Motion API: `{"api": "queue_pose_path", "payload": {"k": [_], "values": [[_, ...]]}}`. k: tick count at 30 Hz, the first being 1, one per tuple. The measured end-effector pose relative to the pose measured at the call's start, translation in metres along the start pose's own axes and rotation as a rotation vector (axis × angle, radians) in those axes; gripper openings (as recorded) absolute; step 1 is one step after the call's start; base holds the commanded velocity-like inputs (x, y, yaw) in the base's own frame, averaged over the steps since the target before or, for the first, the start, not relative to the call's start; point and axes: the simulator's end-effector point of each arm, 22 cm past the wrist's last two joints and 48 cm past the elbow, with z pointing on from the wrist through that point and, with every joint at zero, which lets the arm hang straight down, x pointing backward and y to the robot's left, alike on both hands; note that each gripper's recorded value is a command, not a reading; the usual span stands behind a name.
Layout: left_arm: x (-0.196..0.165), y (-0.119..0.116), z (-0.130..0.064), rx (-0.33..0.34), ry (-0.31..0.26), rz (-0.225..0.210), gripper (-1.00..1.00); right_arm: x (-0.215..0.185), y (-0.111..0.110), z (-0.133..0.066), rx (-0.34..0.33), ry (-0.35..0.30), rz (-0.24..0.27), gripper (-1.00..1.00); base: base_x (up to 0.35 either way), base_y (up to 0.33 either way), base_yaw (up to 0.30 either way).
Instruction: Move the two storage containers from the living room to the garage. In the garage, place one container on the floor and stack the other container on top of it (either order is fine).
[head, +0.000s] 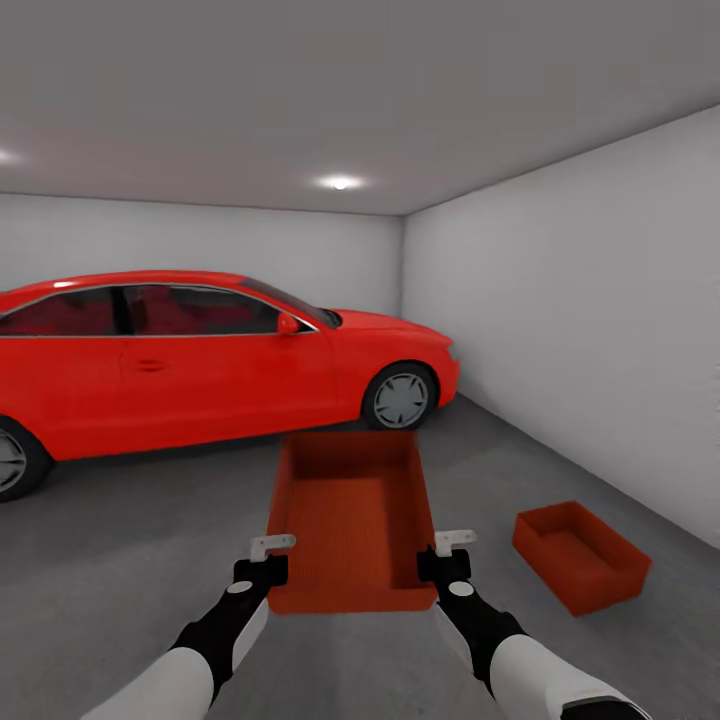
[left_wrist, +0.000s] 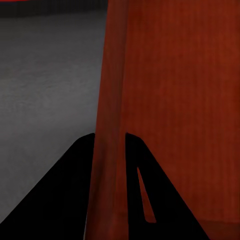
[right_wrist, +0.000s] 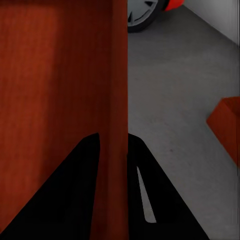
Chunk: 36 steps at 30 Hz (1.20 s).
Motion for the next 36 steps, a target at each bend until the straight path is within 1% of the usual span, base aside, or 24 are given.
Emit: {"api": "queue_pose_path", "payload": {"k": [36], "values": [[-0.0004, -0.0001, 0.0, 0.0, -0.002, 0.0, -1.0, -0.0005, -0.0001, 0.0, 0.0, -0.002, 0.0, -1.0, 0.306, 0.203, -0.285]]}}
